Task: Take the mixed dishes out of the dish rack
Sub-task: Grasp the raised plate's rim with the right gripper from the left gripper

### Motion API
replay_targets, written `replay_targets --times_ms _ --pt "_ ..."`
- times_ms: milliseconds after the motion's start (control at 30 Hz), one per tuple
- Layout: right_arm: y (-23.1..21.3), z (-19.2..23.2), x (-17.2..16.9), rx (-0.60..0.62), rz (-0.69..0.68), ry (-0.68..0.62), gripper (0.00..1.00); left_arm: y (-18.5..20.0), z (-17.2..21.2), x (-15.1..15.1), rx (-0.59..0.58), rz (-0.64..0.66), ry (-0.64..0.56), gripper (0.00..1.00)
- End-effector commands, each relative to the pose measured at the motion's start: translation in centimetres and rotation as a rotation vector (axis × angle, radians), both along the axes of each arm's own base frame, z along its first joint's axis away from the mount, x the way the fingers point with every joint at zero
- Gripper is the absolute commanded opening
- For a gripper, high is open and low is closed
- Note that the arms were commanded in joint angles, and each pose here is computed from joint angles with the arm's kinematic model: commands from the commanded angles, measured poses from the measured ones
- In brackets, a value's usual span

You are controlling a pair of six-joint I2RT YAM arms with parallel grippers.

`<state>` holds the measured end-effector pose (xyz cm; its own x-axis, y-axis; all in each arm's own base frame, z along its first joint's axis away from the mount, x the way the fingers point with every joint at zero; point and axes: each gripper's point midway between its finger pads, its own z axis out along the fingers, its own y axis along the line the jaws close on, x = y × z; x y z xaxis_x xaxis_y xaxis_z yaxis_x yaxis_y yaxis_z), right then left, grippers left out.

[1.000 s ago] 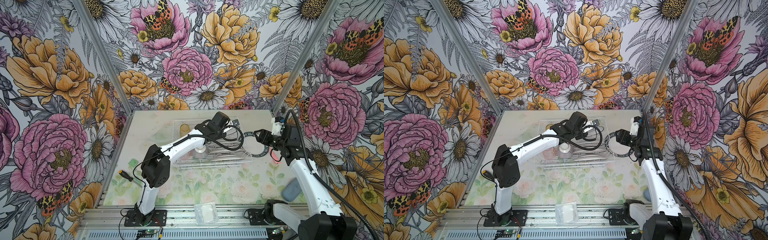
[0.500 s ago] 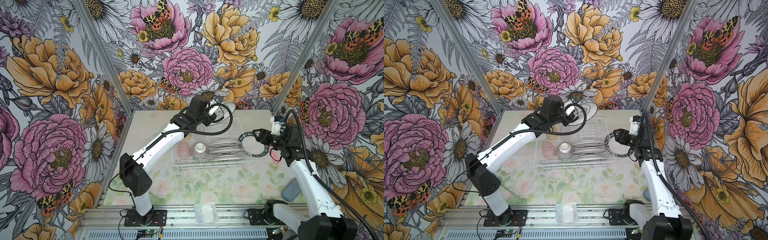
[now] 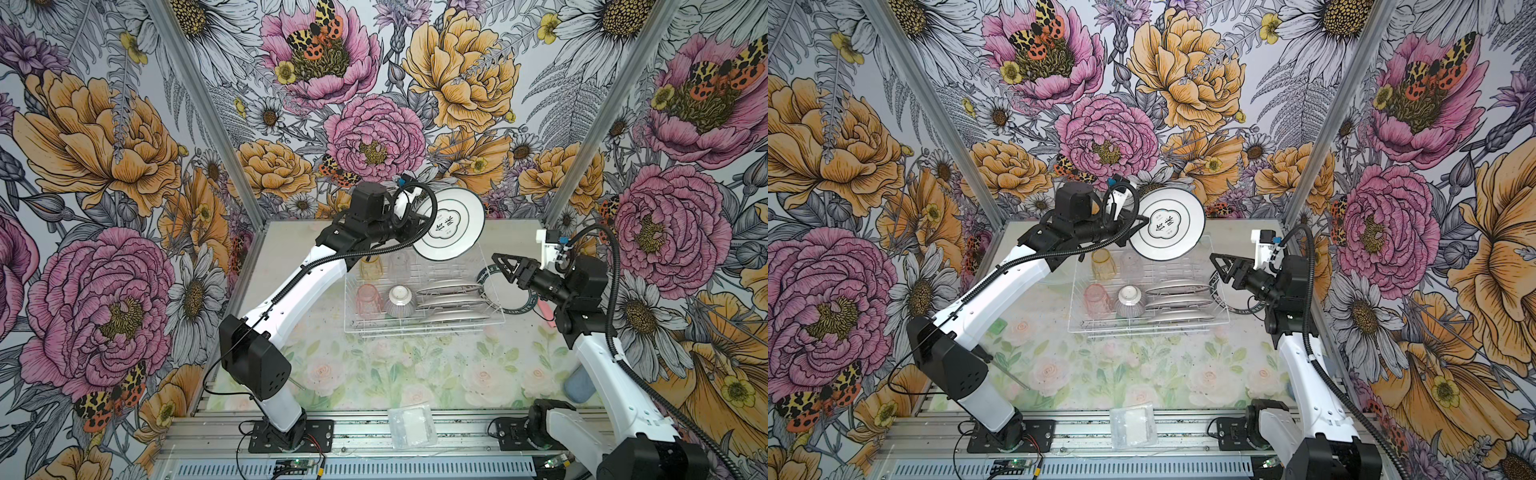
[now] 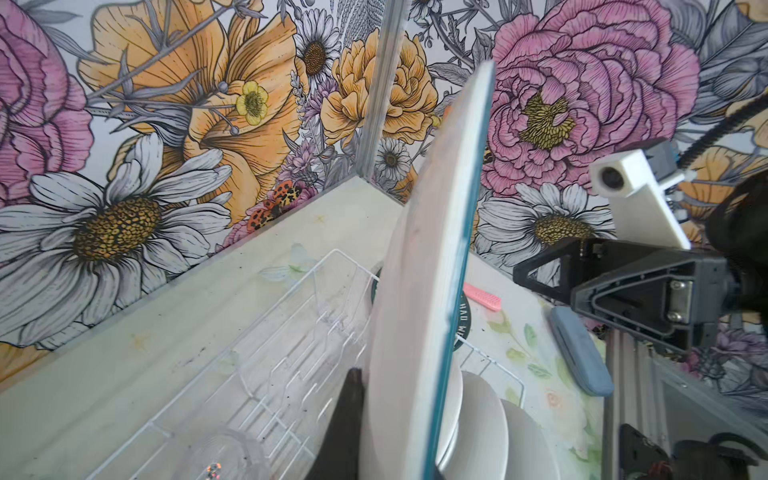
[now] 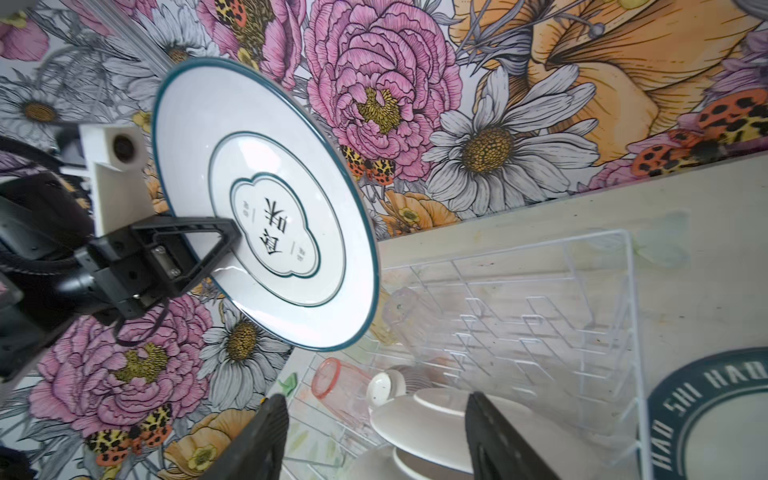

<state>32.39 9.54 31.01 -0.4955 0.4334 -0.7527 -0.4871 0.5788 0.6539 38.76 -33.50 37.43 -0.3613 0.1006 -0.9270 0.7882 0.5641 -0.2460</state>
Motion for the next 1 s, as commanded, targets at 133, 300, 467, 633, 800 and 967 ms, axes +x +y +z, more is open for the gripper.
replay_targets --times_ms 133,300,467,633,800,967 --pt "1.2 3.8 -0.9 0.074 0.085 -0.129 0.69 -1.7 3.0 -1.6 -0.248 -0.151 0.059 0.07" --pt "1.1 3.7 -0.6 0.076 0.076 -0.128 0.69 -2.9 2.5 -1.9 -0.294 -0.206 0.104 0.07" --pt "1.0 3.4 -0.2 0.085 0.074 -0.119 0.69 -4.2 1.7 -2.3 -0.303 -0.238 0.129 0.07" --pt "1.1 3.5 0.1 0.101 0.080 -0.124 0.66 -6.0 0.8 -3.0 -0.327 -0.292 0.171 0.07" --pt "1.1 3.2 0.3 0.108 0.082 -0.119 0.54 -7.4 0.2 -3.3 -0.347 -0.324 0.195 0.08" --pt "1.2 3.2 0.3 0.115 0.086 -0.116 0.23 -8.0 0.1 -3.6 -0.360 -0.346 0.208 0.08"
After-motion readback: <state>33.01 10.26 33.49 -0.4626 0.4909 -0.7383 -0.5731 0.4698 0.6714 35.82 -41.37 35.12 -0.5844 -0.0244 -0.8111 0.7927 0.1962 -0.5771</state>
